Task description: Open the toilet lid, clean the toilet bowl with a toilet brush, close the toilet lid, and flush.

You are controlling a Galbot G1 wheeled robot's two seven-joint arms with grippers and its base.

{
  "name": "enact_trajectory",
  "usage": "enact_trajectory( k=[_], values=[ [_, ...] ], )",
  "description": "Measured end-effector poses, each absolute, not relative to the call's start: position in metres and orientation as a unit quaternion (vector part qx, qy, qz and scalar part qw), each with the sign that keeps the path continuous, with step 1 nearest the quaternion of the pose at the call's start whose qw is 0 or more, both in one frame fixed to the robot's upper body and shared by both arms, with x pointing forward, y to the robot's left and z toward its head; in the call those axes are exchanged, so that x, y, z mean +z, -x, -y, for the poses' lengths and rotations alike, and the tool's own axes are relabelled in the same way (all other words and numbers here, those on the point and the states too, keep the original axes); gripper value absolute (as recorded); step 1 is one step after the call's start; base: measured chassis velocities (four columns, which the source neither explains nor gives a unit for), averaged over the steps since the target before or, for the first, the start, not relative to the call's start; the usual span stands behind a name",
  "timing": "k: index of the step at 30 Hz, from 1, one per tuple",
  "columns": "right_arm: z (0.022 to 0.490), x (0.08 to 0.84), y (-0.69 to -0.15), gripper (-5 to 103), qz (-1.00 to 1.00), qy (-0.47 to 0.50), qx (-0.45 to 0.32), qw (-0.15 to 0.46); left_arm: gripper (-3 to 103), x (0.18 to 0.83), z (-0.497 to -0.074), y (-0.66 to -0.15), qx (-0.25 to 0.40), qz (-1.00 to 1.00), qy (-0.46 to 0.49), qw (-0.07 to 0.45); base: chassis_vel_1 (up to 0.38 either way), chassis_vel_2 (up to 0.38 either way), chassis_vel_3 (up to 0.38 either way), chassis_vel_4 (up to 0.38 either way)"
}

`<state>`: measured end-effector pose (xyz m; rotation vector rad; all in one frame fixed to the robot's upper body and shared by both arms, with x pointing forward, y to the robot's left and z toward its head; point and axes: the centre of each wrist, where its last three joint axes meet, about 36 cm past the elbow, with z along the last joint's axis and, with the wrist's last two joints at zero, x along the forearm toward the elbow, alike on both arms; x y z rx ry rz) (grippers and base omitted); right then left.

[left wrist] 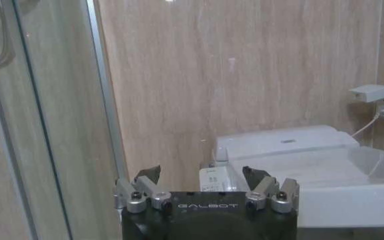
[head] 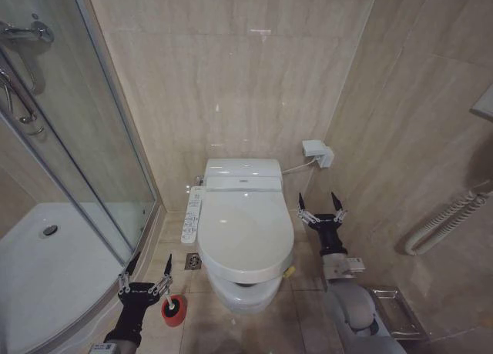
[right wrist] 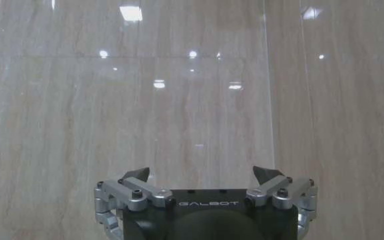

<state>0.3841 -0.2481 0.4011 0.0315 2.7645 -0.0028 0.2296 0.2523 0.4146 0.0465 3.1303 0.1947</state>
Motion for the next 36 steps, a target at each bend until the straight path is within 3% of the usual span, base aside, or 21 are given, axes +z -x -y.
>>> enact_trajectory(
  k=[36],
  values=[
    [0.254, 0.395, -0.374, 100, -0.982, -0.026, -0.002, 0.188, 82, 0.415, -0.252, -0.23, 0.062, -0.998, -0.015, 0.002, 0.039, -0.005, -0.036, 0.004]
  ],
)
